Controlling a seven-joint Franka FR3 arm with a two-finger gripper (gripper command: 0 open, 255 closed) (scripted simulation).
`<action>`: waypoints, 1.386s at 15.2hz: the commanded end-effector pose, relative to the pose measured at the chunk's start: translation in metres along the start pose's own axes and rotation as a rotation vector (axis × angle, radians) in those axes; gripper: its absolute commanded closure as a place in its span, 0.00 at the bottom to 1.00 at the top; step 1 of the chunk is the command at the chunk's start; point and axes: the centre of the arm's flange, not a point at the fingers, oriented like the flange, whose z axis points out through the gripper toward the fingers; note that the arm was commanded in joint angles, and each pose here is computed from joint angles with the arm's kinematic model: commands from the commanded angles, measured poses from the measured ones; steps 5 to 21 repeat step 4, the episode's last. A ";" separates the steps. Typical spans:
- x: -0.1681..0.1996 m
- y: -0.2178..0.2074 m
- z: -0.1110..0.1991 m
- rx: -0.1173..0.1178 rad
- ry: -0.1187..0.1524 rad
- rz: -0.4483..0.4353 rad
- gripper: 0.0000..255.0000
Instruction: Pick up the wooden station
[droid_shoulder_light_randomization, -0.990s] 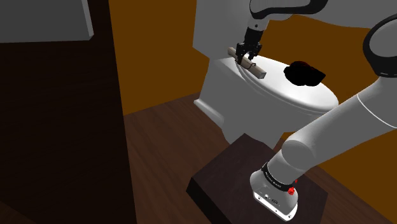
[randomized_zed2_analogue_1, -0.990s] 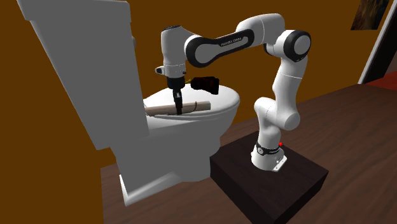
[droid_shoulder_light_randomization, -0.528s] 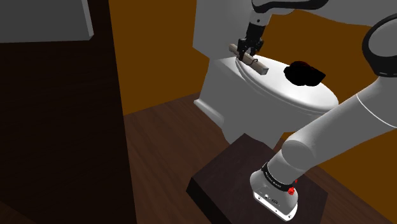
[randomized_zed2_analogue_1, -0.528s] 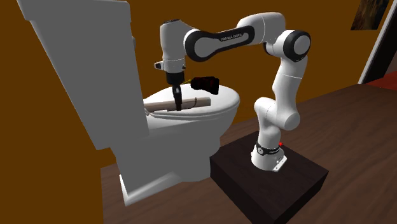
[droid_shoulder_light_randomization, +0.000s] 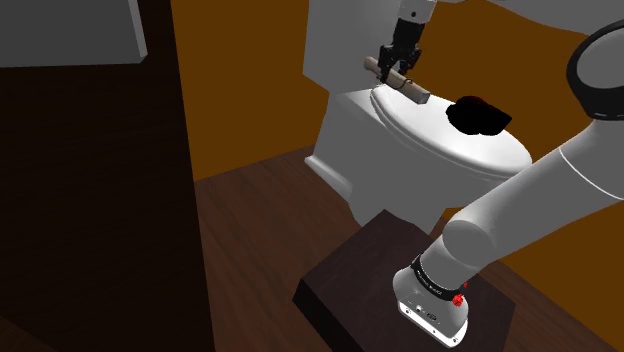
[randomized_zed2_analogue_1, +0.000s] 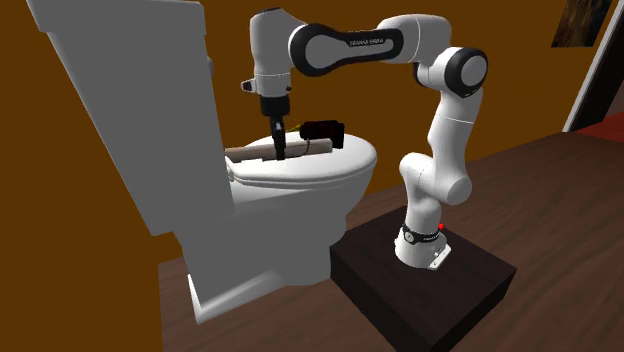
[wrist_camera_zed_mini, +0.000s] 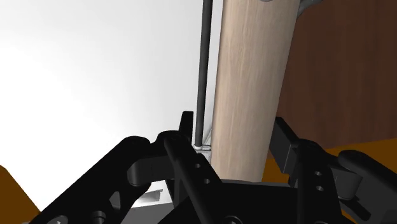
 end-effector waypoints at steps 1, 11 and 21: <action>-0.001 0.001 -0.009 0.000 0.000 0.000 1.00; -0.001 0.002 -0.015 0.000 0.000 0.000 1.00; -0.001 0.002 -0.015 0.000 0.000 0.000 1.00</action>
